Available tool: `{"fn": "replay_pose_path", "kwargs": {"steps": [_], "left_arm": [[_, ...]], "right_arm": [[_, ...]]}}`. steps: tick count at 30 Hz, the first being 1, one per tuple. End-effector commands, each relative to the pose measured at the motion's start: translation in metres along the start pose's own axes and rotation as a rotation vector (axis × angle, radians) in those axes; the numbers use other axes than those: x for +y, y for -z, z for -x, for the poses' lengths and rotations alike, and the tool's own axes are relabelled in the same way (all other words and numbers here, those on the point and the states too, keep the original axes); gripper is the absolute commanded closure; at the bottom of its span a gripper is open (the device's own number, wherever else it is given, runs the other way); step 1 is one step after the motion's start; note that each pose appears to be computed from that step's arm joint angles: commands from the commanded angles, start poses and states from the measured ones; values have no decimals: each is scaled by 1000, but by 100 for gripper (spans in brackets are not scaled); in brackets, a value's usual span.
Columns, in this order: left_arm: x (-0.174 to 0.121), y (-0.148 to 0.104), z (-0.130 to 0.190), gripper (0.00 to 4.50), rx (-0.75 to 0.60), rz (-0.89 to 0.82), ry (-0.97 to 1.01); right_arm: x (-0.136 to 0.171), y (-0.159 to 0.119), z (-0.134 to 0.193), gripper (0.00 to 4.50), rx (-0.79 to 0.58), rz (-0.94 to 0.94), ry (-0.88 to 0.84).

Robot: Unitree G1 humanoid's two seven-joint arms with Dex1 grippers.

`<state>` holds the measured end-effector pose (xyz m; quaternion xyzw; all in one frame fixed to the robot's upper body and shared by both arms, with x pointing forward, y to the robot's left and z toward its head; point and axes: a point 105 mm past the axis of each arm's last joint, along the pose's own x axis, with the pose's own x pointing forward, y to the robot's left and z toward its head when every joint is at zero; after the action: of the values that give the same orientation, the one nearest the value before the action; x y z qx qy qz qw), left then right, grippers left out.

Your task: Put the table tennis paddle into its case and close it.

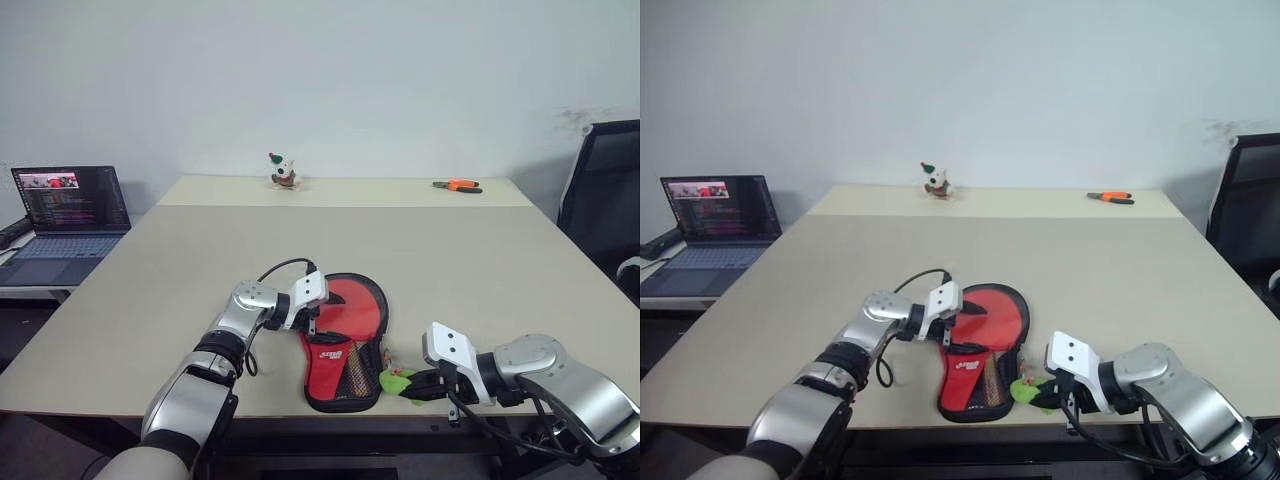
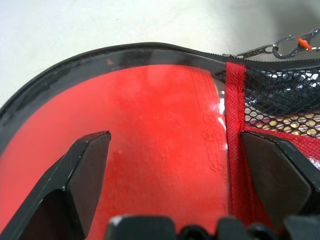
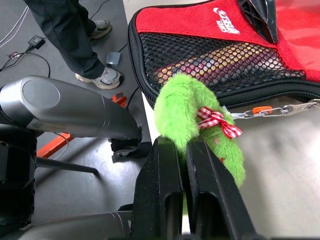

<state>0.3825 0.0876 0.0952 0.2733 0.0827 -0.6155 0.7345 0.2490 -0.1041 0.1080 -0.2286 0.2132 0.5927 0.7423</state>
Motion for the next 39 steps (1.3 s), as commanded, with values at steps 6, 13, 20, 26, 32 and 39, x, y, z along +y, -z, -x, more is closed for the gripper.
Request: {"fn": "replay_pose_path", "kwargs": {"steps": [6, 13, 20, 26, 32, 39], "left_arm": [[-25, 36, -17, 0, 154, 57, 84], [-25, 33, -26, 0, 157, 60, 82], [-21, 29, -31, 0, 152, 61, 64], [-19, 27, -31, 0, 154, 56, 57], [-18, 26, -30, 0, 159, 49, 59], [-17, 29, -25, 0, 174, 40, 60]], "right_arm": [[24, -12, 5, 446, -39, 1, -62], [53, -24, 5, 446, -103, -85, -144], [72, -35, -6, 446, -196, -233, -174], [92, -41, -20, 446, -246, -316, -210], [106, -49, -30, 446, -283, -351, -252], [117, -54, -25, 446, -304, -351, -304]]}}
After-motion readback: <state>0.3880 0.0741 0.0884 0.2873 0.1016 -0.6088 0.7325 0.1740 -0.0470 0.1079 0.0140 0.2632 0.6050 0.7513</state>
